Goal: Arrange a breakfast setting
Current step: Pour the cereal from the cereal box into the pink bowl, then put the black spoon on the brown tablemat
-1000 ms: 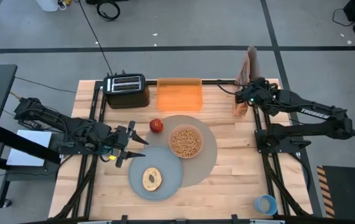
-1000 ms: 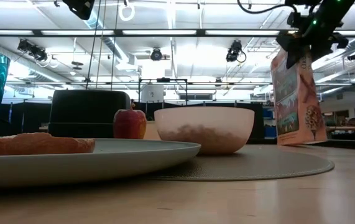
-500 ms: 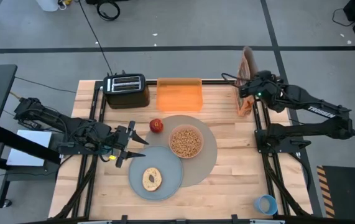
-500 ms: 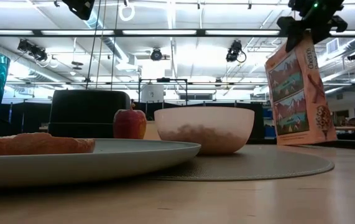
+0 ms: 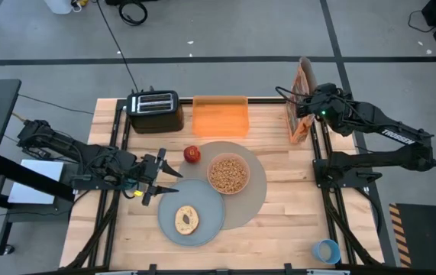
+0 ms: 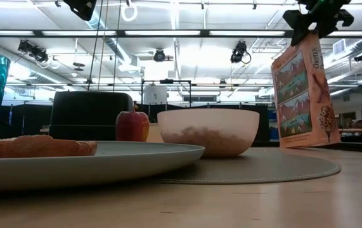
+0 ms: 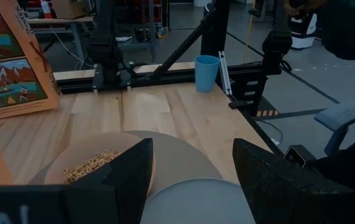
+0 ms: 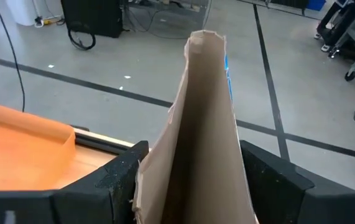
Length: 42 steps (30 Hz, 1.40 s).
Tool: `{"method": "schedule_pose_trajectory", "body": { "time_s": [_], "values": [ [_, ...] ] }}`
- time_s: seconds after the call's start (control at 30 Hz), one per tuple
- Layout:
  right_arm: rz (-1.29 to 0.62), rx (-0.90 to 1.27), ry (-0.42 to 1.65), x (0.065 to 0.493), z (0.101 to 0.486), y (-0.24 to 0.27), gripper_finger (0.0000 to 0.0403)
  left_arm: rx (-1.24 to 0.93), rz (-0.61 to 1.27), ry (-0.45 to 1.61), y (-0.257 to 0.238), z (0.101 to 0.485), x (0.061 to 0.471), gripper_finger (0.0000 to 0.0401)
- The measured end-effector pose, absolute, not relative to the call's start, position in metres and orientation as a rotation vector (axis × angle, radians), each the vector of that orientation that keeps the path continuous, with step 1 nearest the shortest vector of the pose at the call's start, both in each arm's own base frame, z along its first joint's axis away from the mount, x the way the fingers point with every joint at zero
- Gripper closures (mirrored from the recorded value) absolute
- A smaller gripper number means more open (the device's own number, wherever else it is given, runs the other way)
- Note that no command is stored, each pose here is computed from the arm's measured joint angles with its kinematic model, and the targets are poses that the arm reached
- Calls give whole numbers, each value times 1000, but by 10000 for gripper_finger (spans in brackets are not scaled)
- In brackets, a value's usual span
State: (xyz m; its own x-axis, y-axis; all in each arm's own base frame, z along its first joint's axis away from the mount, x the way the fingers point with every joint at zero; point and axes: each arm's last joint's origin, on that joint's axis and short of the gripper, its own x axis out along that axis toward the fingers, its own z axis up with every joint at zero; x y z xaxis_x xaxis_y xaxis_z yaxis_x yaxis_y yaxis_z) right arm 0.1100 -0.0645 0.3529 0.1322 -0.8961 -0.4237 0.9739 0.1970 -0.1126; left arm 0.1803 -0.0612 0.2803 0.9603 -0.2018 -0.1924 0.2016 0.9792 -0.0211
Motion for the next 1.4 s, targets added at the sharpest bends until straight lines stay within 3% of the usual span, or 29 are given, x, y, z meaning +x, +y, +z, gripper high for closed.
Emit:
{"method": "schedule_pose_trajectory", "body": {
  "time_s": [0.2,0.53,1.1,1.4],
  "values": [
    [-1339,240,489,111,349,-64,144,-2,-204,195,-61,280,180,170],
    [-1297,243,501,110,353,-63,77,-2,-204,195,-61,280,180,170],
    [-1267,143,392,107,390,-62,88,-7,-204,187,-61,281,180,170],
    [-975,-26,327,144,405,-54,95,-21,-193,188,-61,281,180,170]
  ]
}}
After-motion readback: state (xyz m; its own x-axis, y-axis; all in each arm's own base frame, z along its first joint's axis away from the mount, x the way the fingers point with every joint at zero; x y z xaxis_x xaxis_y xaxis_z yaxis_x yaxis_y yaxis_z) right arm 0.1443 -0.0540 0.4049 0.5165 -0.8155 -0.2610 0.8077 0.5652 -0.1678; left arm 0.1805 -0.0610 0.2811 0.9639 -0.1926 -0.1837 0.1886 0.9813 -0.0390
